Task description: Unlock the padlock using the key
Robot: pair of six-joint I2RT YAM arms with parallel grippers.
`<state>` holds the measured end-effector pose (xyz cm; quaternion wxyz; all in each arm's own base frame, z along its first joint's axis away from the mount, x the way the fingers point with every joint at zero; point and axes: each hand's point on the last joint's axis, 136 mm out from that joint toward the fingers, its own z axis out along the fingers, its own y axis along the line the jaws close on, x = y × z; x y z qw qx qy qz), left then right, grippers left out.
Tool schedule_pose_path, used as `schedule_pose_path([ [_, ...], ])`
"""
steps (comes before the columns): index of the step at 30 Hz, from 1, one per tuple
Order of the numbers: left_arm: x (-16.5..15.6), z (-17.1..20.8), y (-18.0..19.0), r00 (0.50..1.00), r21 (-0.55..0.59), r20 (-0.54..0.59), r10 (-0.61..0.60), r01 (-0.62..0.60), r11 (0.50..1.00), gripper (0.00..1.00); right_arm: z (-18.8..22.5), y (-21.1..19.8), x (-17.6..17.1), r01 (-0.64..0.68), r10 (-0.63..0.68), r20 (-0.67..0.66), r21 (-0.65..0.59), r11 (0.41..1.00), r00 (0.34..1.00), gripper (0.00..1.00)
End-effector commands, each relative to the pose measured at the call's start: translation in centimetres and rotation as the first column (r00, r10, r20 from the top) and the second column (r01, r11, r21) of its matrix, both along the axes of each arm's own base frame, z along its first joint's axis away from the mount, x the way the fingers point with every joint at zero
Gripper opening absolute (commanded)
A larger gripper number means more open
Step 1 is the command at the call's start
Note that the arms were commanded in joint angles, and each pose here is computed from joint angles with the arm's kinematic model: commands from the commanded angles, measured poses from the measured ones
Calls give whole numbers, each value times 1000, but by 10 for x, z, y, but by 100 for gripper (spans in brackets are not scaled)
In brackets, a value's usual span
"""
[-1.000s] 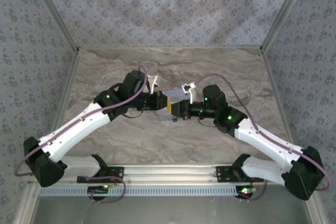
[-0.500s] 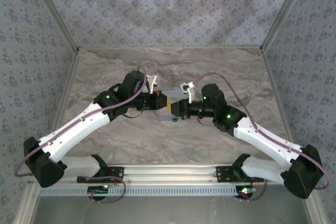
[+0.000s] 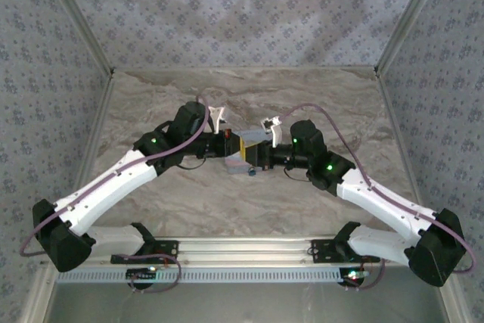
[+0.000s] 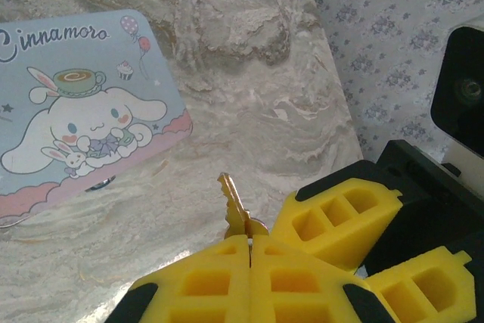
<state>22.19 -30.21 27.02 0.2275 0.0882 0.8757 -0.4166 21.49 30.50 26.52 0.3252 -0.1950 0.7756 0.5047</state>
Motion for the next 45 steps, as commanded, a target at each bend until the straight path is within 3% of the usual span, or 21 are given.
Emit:
schedule_pose_path([
  [1, -25, 27, -14, 993, -111, 1, -117, 116, 987, 0, 16, -6, 18, 81, -81, 79, 1, 997, 994, 24],
  [18, -19, 46, 0, 997, -142, -12, -70, 68, 988, 0, 24, -26, -3, 60, -64, 87, 48, 997, 994, 35],
  [30, -20, 50, -2, 997, -159, -19, -76, 72, 985, 0, 40, -16, -7, -2, -6, 105, 73, 997, 994, 35],
  [34, -20, 49, -3, 997, -160, -21, -76, 72, 984, 0, 41, -10, -11, -32, 24, 106, 82, 996, 994, 40],
  [41, -20, 48, -4, 996, -163, -28, -80, 74, 984, 0, 43, -8, -6, -14, 6, 122, 63, 998, 993, 40],
  [45, -20, 50, -5, 996, -176, -29, -82, 76, 982, 0, 40, -5, -3, -11, 6, 124, 42, 999, 992, 35],
])
